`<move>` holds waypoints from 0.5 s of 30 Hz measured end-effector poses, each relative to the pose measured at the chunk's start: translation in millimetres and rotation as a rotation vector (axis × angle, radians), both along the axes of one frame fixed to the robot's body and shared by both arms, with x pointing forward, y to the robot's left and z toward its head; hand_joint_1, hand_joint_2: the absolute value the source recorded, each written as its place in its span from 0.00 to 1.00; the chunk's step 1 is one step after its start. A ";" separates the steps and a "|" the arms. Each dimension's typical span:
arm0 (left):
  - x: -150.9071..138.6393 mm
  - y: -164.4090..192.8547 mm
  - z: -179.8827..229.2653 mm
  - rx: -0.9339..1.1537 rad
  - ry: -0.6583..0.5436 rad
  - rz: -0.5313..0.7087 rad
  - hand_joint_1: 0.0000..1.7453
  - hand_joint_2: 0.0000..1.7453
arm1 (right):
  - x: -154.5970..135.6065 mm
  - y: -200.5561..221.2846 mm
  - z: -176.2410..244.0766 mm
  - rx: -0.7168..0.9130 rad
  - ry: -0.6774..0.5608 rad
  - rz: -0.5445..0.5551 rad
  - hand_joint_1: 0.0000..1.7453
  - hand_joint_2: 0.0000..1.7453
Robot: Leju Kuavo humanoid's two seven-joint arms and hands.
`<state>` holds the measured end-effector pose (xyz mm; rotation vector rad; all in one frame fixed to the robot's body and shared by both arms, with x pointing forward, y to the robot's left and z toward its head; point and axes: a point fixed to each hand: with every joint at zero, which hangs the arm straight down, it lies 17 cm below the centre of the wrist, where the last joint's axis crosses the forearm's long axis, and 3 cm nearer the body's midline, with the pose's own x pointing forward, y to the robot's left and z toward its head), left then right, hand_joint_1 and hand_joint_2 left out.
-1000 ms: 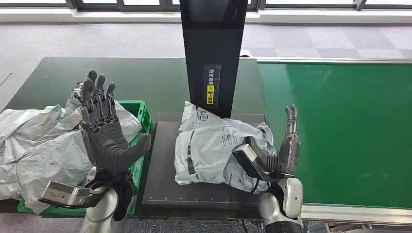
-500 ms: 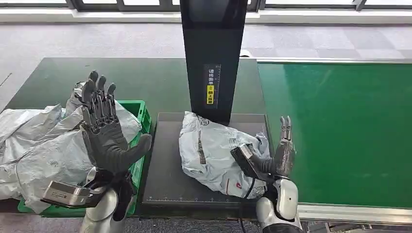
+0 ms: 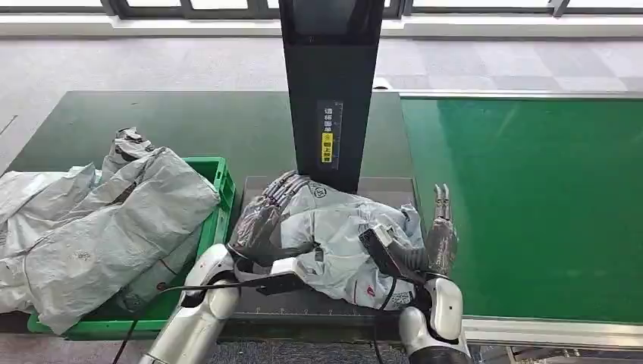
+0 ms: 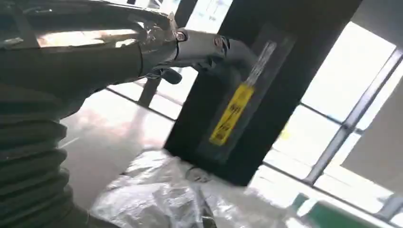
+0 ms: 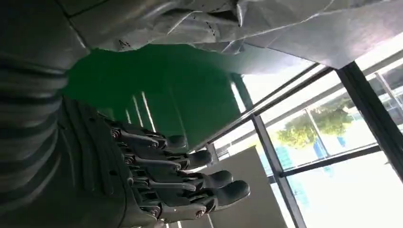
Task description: Moved the parcel from conveyor to table for the left to box.
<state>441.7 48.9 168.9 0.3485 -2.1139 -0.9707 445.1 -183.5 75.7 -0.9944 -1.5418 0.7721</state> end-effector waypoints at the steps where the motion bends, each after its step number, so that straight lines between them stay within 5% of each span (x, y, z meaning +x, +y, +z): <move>1: 4.8 0.6 -14.9 0.030 0.032 0.011 0.00 1.00 | 0.0 0.3 -0.7 -0.001 0.002 0.001 0.00 1.00; 15: 23.2 9.0 -124.6 0.327 0.303 0.120 0.00 1.00 | 5.4 2.5 -1.3 -0.005 0.007 0.004 0.00 1.00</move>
